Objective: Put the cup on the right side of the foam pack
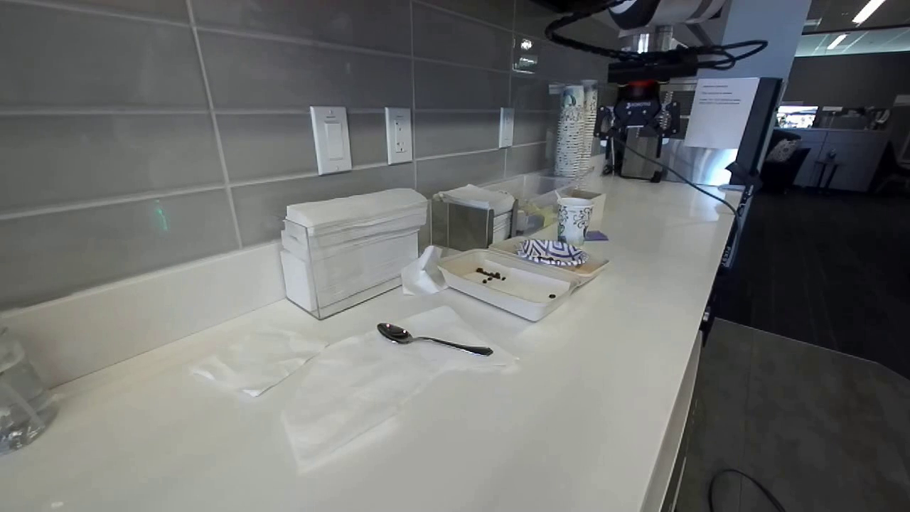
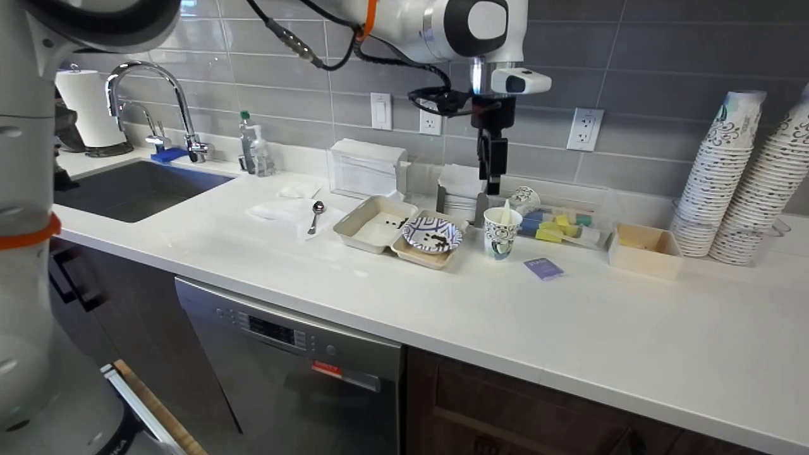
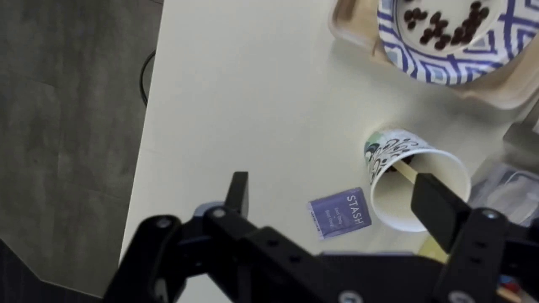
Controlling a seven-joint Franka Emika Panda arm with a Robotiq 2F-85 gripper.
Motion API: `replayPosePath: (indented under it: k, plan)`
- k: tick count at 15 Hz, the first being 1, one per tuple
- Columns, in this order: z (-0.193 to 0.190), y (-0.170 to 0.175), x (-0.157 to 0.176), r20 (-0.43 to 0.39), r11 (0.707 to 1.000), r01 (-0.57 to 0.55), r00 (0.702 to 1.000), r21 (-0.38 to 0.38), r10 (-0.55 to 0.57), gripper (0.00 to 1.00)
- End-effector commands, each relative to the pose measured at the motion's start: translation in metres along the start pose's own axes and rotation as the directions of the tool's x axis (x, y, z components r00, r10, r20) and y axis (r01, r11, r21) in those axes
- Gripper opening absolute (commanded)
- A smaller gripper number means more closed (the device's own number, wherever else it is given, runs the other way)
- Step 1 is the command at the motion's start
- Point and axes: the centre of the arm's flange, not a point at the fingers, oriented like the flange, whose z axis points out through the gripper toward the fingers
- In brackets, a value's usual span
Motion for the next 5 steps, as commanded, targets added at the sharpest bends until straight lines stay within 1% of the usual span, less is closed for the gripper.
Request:
replayPosePath:
  k: [1,2,3,5]
  plan:
    - [-0.02,0.016,-0.028,0.029,0.98,0.198,0.98,0.02,-0.198,1.0]
    - [-0.025,0.016,-0.032,0.029,0.967,0.251,0.967,0.031,-0.252,1.0]
    - [-0.023,0.004,-0.015,0.006,0.987,0.162,0.987,0.018,-0.162,1.0]
    - [-0.03,0.006,-0.021,0.003,0.976,0.217,0.976,0.027,-0.217,1.0]
